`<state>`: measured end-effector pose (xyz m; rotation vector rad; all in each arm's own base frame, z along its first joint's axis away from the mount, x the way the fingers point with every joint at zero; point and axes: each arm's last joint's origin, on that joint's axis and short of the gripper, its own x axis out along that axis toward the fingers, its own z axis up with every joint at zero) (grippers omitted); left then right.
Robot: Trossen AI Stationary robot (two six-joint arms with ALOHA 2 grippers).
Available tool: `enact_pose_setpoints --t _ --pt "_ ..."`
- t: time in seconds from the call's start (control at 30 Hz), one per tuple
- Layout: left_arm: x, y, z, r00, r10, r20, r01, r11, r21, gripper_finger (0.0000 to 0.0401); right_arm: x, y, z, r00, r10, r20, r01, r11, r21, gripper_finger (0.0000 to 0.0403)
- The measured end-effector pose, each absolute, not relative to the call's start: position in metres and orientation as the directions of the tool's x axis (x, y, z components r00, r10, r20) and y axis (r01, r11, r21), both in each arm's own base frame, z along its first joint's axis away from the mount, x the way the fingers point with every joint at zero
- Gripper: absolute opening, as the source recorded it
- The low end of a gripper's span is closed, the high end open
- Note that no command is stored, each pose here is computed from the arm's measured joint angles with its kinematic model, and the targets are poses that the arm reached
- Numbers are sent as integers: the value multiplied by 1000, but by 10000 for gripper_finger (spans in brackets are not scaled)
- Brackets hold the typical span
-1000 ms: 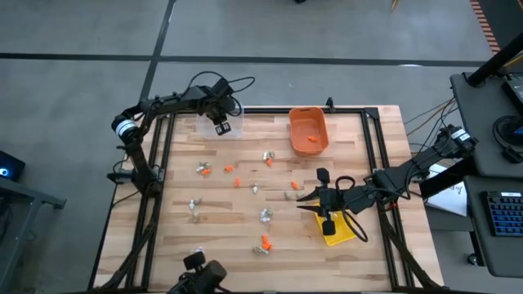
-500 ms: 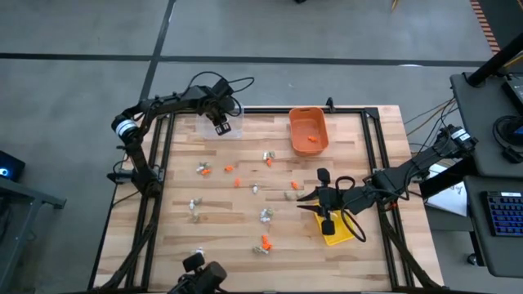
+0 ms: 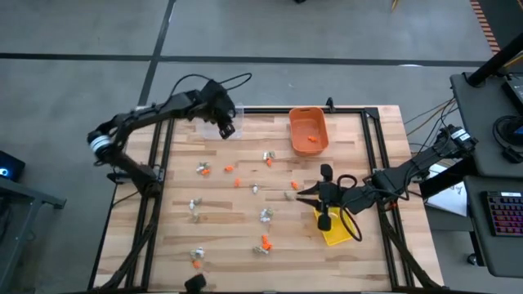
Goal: Sort Halloween decoration
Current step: Put the orange skeleton toy into the orange bin
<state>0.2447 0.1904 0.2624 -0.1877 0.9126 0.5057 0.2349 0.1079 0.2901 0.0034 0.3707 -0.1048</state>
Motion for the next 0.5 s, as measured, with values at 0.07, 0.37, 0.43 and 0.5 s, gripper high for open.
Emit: enact_pose_setpoints --t 0.07,0.37,0.43,0.5 --pt "241 172 269 553 341 -760 -486 873 39 75 236 106 290 926 -109 -362 115 993 -5 66" --pt "223 90 277 797 288 -531 -395 914 -96 75 246 81 290 910 -198 -364 253 962 107 66" --pt "218 75 274 848 258 -463 -357 923 -140 75 248 75 290 905 -213 -367 278 951 133 66" --pt "213 61 269 886 233 -401 -325 928 -180 75 250 68 290 903 -208 -375 287 943 168 66"
